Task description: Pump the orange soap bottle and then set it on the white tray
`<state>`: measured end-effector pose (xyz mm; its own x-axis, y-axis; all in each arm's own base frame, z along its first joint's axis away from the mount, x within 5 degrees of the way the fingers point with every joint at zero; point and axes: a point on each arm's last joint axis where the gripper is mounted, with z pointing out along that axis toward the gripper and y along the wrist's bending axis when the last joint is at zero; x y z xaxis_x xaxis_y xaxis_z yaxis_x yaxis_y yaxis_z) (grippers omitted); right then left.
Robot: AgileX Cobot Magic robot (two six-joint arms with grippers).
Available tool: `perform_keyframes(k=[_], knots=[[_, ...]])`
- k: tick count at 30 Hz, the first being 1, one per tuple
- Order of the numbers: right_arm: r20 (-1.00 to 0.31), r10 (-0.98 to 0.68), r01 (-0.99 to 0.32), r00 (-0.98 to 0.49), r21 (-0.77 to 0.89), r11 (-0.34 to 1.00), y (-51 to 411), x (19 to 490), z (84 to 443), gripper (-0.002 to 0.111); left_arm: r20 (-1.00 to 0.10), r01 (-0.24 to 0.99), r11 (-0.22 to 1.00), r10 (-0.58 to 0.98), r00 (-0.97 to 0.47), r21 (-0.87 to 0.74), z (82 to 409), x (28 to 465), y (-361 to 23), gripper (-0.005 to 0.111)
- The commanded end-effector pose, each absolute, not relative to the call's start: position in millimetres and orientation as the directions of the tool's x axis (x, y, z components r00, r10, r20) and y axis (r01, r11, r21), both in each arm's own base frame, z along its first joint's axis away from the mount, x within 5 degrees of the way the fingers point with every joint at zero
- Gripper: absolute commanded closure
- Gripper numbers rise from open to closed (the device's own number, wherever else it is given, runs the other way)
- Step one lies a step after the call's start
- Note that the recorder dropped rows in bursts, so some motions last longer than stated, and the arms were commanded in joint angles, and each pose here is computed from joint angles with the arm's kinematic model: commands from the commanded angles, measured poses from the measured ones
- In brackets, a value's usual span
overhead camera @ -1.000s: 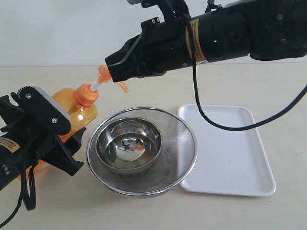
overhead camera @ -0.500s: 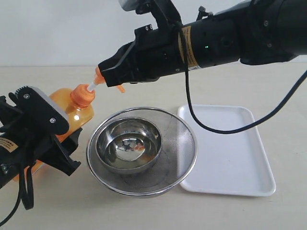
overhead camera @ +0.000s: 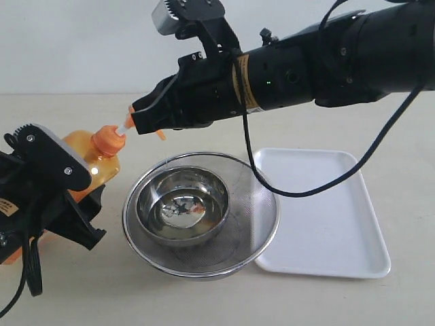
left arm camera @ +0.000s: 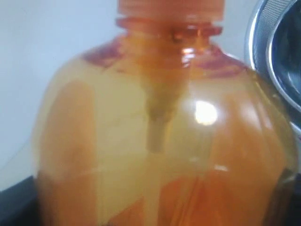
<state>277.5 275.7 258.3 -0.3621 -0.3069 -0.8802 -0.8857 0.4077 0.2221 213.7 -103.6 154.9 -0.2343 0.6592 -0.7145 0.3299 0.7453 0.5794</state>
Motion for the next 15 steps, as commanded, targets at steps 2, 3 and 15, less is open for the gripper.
perform_keyframes(k=[2, 3, 15], knots=[[-0.851, -0.406, -0.930, -0.333, 0.226, 0.289, 289.4, 260.6, 234.4, 0.108, -0.754, 0.341, 0.737, 0.648, -0.108, 0.584, 168.5, 216.4, -116.4, 0.102], [-0.851, -0.406, -0.930, -0.333, 0.226, 0.289, 289.4, 260.6, 234.4, 0.108, -0.754, 0.341, 0.737, 0.648, -0.108, 0.584, 168.5, 216.4, -116.4, 0.102], [-0.933, -0.295, -0.912, -0.208, 0.076, 0.402, 261.5, 246.0, 313.3, 0.108, -0.762, 0.316, 0.757, 0.633, -0.136, 0.572, 168.2, 216.9, -113.6, 0.102]])
